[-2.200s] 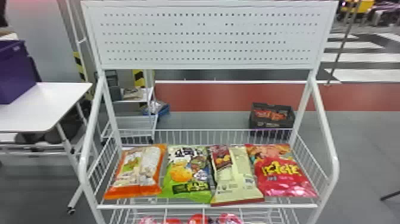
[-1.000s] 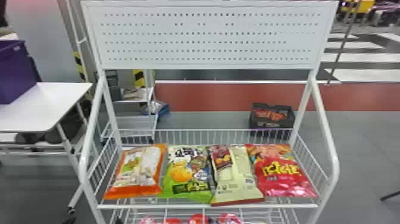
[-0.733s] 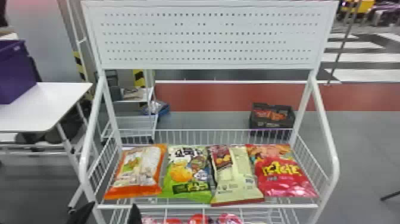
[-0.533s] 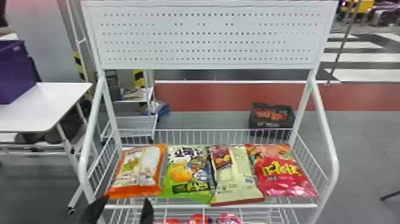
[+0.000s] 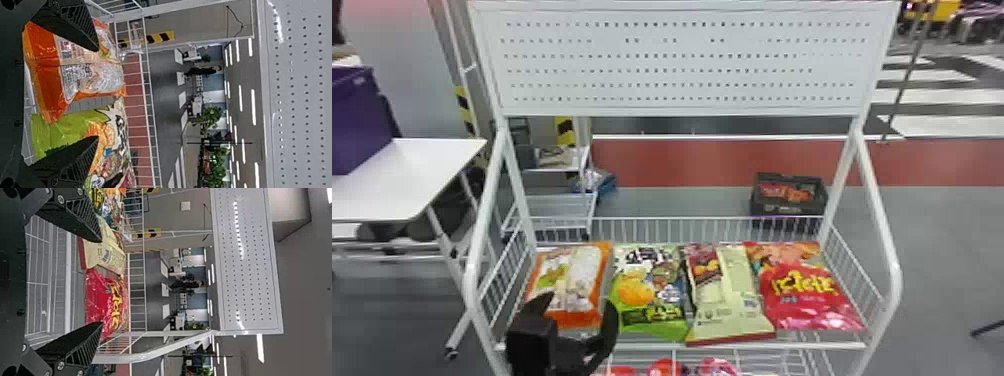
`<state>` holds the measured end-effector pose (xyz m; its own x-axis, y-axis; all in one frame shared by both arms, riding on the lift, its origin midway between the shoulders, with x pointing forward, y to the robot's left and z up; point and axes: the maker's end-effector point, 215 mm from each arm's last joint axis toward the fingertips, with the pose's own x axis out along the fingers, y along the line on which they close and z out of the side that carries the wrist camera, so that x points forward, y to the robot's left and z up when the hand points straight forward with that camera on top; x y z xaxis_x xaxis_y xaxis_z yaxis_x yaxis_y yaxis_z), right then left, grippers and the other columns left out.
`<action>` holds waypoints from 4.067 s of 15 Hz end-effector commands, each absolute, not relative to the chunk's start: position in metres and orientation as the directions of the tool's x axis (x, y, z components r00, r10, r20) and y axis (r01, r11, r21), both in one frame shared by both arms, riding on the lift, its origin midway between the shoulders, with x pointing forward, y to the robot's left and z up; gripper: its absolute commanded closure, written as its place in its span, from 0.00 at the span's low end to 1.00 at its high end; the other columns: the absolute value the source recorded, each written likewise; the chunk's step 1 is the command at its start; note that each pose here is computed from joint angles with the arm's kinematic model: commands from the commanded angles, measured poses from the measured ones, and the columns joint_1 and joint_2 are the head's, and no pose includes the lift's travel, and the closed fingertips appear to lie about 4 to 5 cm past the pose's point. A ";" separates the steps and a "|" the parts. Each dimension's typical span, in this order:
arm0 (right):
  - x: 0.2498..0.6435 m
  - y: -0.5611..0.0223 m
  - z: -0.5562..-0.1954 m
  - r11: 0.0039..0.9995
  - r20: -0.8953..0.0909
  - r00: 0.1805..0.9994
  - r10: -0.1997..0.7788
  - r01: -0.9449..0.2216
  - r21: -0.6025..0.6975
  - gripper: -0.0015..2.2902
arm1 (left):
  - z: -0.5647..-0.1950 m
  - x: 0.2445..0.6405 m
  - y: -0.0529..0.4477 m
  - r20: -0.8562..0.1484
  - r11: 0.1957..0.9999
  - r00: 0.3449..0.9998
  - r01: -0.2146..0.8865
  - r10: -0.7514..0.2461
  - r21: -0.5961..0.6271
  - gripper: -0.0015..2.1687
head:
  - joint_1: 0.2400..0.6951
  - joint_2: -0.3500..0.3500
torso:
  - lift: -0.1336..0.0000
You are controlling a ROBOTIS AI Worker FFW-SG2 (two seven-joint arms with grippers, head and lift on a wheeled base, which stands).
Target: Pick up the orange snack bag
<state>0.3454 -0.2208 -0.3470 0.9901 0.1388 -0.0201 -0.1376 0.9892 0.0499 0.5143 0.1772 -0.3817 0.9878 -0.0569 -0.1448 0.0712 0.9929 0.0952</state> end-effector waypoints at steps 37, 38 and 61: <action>0.356 -0.222 -0.359 0.990 -0.033 0.990 0.136 -0.134 0.050 0.06 | -0.391 0.548 0.208 -0.215 0.998 0.977 0.012 0.002 0.062 0.63 | 0.57 0.50 | 1.00; 0.356 -0.221 -0.359 0.989 -0.033 0.990 0.137 -0.135 0.051 0.06 | -0.388 0.540 0.211 -0.210 0.999 0.978 0.007 0.004 0.051 0.63 | 0.57 0.50 | 1.00; 0.357 -0.210 -0.358 0.986 -0.029 0.987 0.159 -0.158 0.055 0.06 | -0.346 0.356 0.267 -0.079 0.997 0.996 -0.044 0.039 -0.065 0.63 | 0.57 0.50 | 1.00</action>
<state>0.3573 -0.2112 -0.3573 0.9870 0.1582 -0.0274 -0.1565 0.9861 0.0550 0.3653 0.2636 -0.3465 0.9958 0.0318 -0.0857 -0.0367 0.9978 -0.0561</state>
